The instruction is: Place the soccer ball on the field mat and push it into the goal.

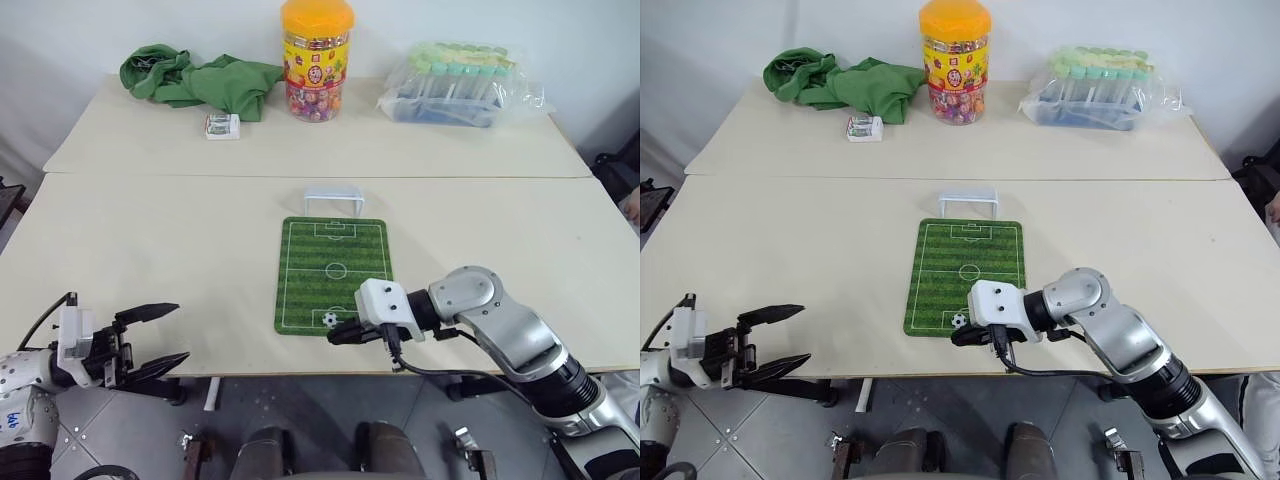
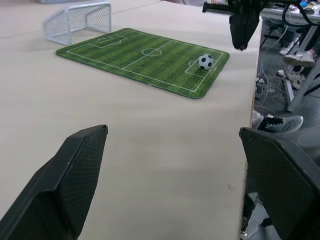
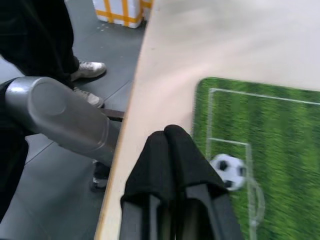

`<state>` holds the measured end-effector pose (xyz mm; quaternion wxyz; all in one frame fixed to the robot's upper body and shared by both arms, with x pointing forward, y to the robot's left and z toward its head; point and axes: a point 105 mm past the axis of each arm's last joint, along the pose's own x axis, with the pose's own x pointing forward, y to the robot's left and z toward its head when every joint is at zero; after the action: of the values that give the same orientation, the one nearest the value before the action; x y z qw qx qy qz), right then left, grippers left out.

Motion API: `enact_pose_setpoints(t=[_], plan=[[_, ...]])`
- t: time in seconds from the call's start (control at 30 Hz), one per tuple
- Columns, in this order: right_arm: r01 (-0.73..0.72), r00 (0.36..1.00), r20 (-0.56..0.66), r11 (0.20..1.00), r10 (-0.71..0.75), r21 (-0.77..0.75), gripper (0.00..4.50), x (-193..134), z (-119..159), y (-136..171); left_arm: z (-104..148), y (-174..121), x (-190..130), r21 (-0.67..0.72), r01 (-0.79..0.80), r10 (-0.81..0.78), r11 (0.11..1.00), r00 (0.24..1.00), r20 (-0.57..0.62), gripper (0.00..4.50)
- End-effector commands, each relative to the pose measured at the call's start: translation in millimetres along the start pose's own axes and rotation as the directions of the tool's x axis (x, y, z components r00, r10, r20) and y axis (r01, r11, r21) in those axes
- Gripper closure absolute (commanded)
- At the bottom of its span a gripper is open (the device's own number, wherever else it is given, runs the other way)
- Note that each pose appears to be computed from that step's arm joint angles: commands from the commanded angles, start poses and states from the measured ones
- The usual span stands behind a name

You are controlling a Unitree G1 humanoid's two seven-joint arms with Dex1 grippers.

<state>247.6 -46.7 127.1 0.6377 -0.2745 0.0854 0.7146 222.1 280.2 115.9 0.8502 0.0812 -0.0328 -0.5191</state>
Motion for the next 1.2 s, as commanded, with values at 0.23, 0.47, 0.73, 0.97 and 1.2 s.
enact_pose_setpoints(t=[0.23, 0.47, 0.73, 0.97, 1.2], plan=[[0.017, 0.999, 0.028, 1.000, -0.017, 0.016, 4.49, 13, -6, -14, 35, 2, -5, 0.077, -0.061, 0.052, 0.995, 0.992, 0.119, 0.00], [0.272, 0.962, 0.008, 0.962, -0.272, -0.006, 4.49, -12, -7, -80, 40, 9, 9, 0.076, -0.083, 0.069, 0.994, 0.983, 0.171, 0.00], [0.620, 0.781, 0.146, 0.782, -0.608, -0.064, 4.49, -87, 43, -150, 43, 25, 29, 0.079, -0.082, 0.062, 0.994, 0.971, 0.229, 0.00], [0.648, 0.753, 0.146, 0.762, -0.642, 0.004, 4.49, -121, 27, -131, 46, 37, 34, 0.062, -0.109, 0.089, 0.992, 0.960, 0.266, 0.00], [0.576, 0.809, 0.059, 0.809, -0.585, 0.115, 3.29, -161, -28, -74, 38, 46, 32, -0.039, -0.144, 0.149, 0.989, 0.968, 0.201, 0.00]])
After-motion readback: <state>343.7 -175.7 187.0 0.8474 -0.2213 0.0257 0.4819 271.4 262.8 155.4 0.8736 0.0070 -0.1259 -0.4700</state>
